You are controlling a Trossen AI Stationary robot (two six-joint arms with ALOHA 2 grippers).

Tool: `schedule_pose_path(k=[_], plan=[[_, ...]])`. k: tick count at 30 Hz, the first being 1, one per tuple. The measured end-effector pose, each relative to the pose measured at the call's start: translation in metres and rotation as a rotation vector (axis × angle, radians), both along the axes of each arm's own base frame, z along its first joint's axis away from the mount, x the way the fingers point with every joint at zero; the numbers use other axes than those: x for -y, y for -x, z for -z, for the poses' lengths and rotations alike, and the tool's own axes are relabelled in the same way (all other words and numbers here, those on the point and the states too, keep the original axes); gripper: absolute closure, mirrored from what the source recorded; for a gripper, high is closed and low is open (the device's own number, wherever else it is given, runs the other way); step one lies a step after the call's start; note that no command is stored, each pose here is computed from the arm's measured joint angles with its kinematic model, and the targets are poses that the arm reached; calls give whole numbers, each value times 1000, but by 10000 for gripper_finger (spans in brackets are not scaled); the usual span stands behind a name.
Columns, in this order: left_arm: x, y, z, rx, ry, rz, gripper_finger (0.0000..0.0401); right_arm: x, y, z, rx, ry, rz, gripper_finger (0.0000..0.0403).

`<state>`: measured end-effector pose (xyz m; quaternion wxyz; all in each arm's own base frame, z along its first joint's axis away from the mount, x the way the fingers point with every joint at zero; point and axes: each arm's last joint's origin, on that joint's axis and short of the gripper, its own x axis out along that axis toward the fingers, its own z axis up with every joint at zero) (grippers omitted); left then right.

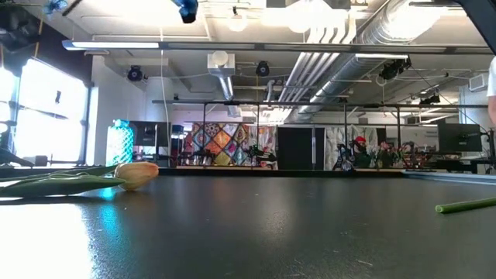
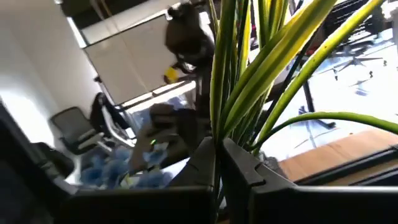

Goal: Sort flowers into vase by color
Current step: Put the blue flowers into the red vase

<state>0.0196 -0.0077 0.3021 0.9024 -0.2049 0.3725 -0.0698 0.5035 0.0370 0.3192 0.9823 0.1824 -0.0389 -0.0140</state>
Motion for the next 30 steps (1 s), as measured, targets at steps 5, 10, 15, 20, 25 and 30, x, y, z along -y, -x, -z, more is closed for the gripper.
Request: schedule_pose_path(k=[5, 10, 15, 20, 25, 30], plan=[[7, -9, 30, -63, 30, 123, 246, 1, 3, 23, -1, 22, -3, 403], [10, -17, 49, -101, -1, 178, 252, 3, 8, 43, 57, 107, -81, 403], [12, -25, 59, -85, -20, 199, 249, 1, 15, 74, 60, 201, -132, 403], [15, -34, 72, -83, 0, 182, 247, -21, -1, 130, 100, 242, -210, 403], [19, -41, 86, -154, 108, 126, 247, -36, -25, 160, 144, 240, -215, 403], [22, -41, 91, -202, 194, 160, 250, -43, -34, 148, 196, 241, -188, 403]])
